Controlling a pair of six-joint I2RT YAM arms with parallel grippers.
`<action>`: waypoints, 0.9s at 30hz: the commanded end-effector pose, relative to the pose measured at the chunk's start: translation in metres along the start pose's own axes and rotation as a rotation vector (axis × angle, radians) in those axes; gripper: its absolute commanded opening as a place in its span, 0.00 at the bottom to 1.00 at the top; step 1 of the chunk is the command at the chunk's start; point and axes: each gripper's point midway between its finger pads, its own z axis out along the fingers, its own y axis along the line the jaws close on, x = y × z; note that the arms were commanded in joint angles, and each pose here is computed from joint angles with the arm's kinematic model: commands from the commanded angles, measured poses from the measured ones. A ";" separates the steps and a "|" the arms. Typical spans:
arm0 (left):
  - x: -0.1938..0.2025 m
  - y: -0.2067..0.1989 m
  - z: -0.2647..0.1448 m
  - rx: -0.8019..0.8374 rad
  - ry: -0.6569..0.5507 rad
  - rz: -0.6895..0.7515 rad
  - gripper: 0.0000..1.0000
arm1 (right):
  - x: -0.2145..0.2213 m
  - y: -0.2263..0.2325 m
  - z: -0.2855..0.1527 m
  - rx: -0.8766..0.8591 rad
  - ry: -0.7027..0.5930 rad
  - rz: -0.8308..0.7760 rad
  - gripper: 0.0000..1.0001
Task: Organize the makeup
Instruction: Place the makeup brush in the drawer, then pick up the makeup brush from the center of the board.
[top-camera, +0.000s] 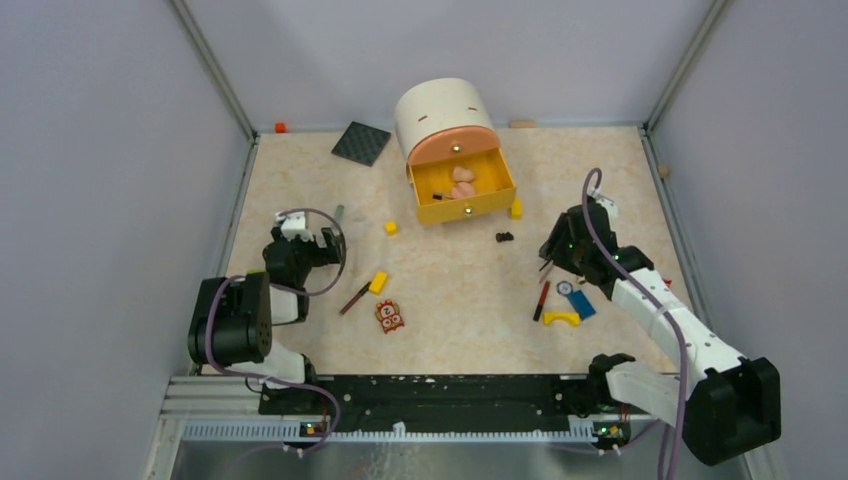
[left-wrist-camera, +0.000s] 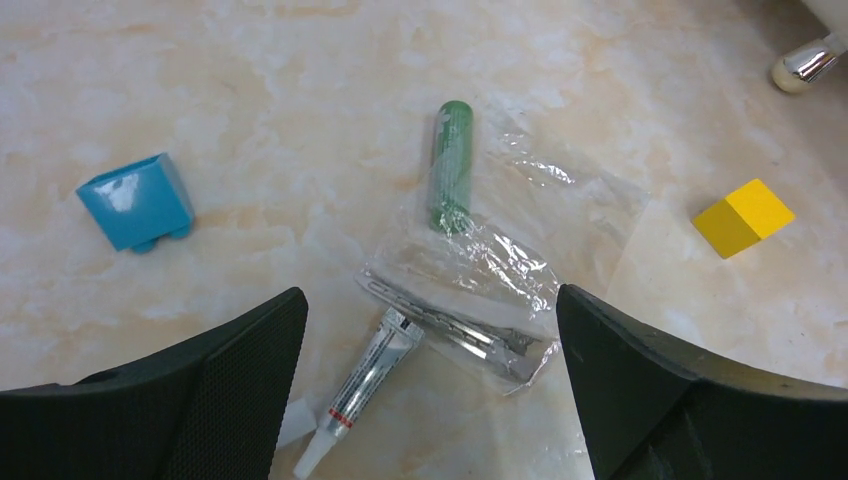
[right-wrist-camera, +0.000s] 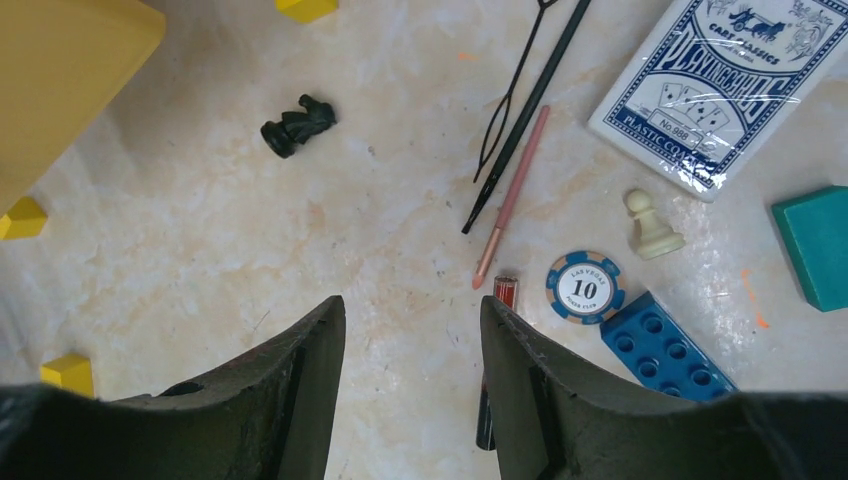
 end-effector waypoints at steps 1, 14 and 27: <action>-0.033 -0.020 0.015 0.093 -0.113 0.108 0.99 | -0.013 0.003 0.002 -0.019 -0.026 0.018 0.52; -0.027 -0.026 0.013 0.054 -0.152 0.186 0.99 | -0.031 -0.017 0.037 0.088 -0.022 0.054 0.52; -0.027 -0.026 0.014 0.054 -0.152 0.187 0.99 | -0.033 -0.027 0.045 0.137 -0.015 0.059 0.52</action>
